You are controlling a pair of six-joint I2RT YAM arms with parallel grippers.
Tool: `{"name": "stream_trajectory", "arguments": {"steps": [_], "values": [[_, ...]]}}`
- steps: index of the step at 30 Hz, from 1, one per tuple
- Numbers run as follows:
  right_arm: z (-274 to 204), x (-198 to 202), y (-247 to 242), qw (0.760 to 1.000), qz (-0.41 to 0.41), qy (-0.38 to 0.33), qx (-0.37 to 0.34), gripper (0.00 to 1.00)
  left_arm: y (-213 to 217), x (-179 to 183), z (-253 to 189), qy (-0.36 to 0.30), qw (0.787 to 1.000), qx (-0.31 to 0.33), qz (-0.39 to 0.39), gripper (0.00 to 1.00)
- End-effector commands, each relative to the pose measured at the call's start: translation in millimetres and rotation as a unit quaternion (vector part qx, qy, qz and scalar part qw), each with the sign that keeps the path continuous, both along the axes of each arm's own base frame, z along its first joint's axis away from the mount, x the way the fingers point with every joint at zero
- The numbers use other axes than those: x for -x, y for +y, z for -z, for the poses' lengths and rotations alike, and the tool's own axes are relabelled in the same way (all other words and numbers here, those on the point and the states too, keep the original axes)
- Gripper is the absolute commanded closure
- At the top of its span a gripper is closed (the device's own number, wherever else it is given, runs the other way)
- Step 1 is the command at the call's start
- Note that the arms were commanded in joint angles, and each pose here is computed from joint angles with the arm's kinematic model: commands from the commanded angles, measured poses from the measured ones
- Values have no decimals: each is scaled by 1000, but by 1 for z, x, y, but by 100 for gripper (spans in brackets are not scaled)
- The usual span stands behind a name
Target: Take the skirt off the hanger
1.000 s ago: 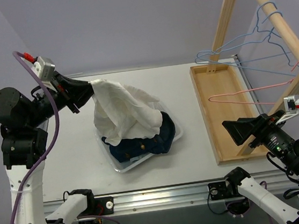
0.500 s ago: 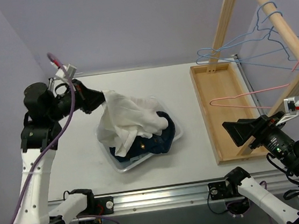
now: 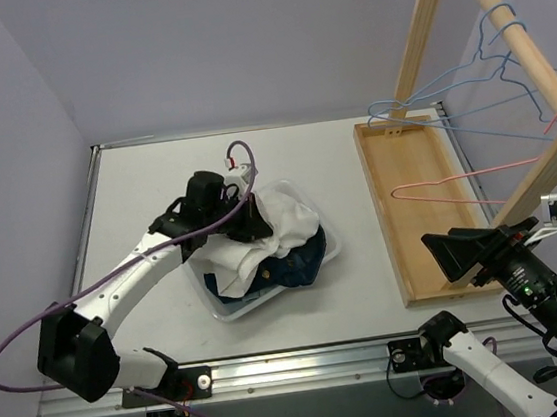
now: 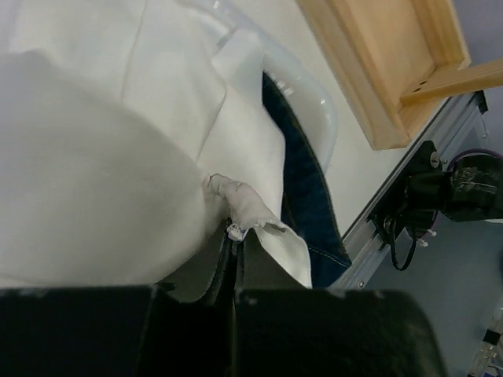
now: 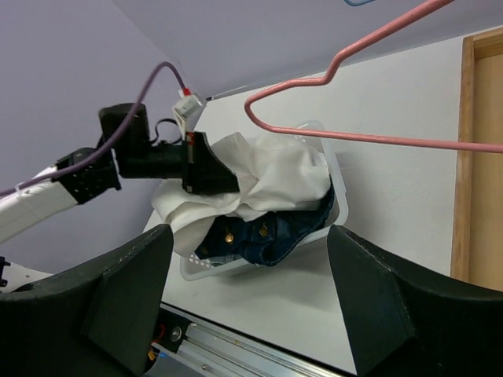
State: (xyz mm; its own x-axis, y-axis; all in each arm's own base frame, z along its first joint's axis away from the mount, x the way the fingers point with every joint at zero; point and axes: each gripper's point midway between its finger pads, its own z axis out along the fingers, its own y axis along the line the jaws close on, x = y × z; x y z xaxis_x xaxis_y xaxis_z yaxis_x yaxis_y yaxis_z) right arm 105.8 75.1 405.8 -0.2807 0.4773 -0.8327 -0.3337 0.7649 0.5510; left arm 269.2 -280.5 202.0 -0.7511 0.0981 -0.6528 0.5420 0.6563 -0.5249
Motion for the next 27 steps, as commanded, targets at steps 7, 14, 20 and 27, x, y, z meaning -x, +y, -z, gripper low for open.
{"name": "stream_trajectory", "arguments": {"steps": [7,14,20,27], "values": [[28,-19,20,999,-20,38,-7,25,-29,-12,128,128,989,14,-68,98],[53,-28,19,997,-8,73,19,25,-18,-11,119,107,991,-7,-76,83],[73,-38,11,993,25,102,45,20,-7,-5,53,42,996,-12,-80,6],[106,-55,-16,976,117,161,93,0,2,12,-39,-61,993,4,-103,6]]}}
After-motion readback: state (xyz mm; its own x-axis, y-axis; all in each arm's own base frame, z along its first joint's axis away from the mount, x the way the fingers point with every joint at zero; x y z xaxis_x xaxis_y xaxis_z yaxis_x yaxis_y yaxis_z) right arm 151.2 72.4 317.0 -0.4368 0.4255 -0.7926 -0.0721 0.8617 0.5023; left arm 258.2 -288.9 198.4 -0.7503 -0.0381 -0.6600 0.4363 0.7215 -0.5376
